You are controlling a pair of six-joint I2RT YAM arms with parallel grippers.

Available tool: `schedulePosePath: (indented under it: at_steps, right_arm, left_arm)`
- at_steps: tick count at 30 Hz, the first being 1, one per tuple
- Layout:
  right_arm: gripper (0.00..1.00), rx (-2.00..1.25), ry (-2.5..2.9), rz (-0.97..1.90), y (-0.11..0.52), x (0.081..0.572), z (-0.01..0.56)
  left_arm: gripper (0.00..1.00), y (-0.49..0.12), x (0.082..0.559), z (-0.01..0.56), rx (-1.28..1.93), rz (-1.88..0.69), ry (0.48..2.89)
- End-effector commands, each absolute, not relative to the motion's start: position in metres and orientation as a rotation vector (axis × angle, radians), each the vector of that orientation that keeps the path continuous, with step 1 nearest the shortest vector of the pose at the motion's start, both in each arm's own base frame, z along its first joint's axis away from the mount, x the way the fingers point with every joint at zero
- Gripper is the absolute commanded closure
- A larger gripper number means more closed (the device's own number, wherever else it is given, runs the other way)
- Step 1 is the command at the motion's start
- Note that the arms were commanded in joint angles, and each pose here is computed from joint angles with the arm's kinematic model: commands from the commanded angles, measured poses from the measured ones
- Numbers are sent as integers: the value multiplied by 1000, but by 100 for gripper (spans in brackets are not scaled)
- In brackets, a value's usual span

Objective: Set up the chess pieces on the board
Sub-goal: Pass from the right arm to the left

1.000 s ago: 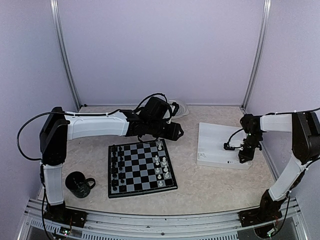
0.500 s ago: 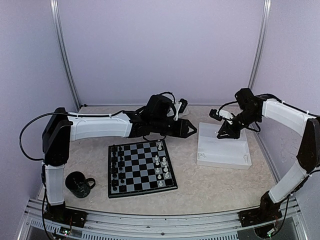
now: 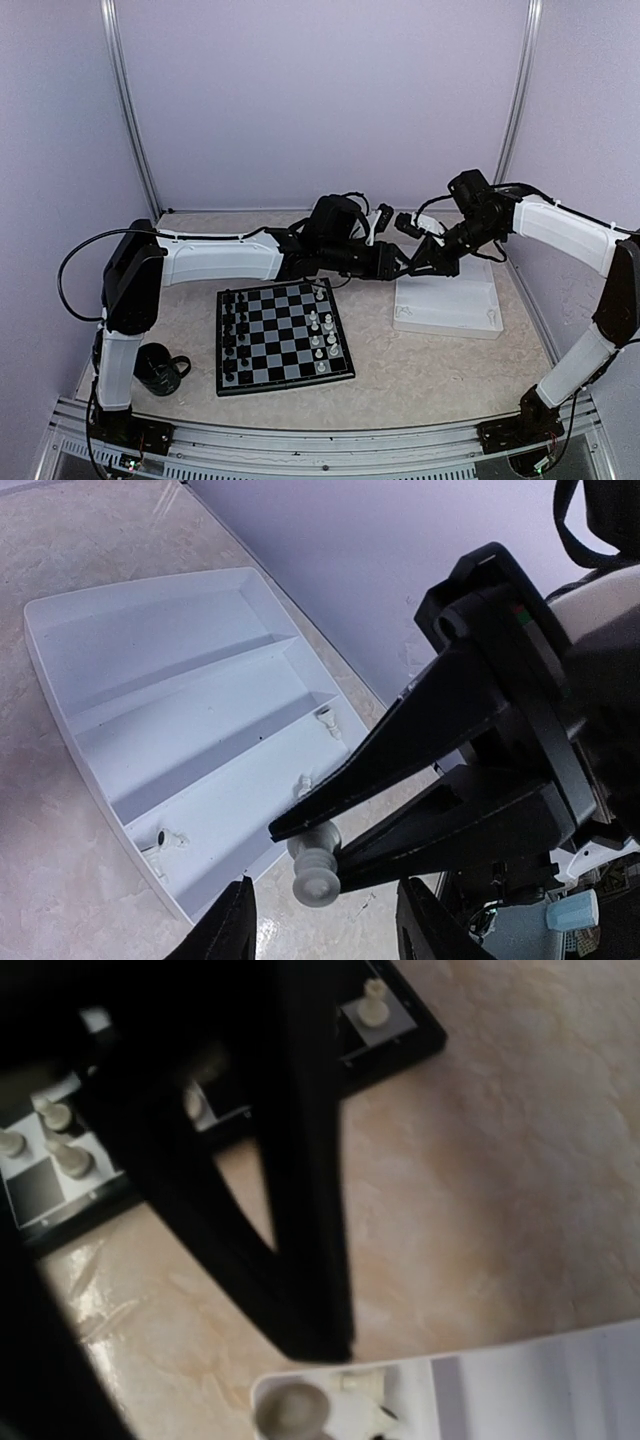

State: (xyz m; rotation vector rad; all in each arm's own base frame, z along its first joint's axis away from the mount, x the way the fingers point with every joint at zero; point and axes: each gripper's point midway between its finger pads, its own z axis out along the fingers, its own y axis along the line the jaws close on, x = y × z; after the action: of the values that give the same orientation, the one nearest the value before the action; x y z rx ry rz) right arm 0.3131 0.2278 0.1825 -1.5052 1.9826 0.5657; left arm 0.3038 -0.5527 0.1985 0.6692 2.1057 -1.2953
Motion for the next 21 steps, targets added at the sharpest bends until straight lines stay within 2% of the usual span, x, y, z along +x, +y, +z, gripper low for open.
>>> schedulePosePath:
  at_steps: [1,6,11,17,21]
  right_arm:
    - [88,-1512,1935,601,240,307,195]
    - [87,-1526,1932,593,242,303,195]
    - [87,-1549,1916,596,245,297,196]
    - [87,-1560,1894,607,248,292,198]
    - [87,-1565,1878,613,249,288,201]
  left_arm:
    - [53,-560,303,204,671,-1340,2086]
    - [59,-560,302,201,668,-1346,2087]
    - [60,-554,305,201,637,-1343,2083]
    - [73,-546,307,208,594,-1399,2054]
    - [73,-545,306,207,587,-1420,2054]
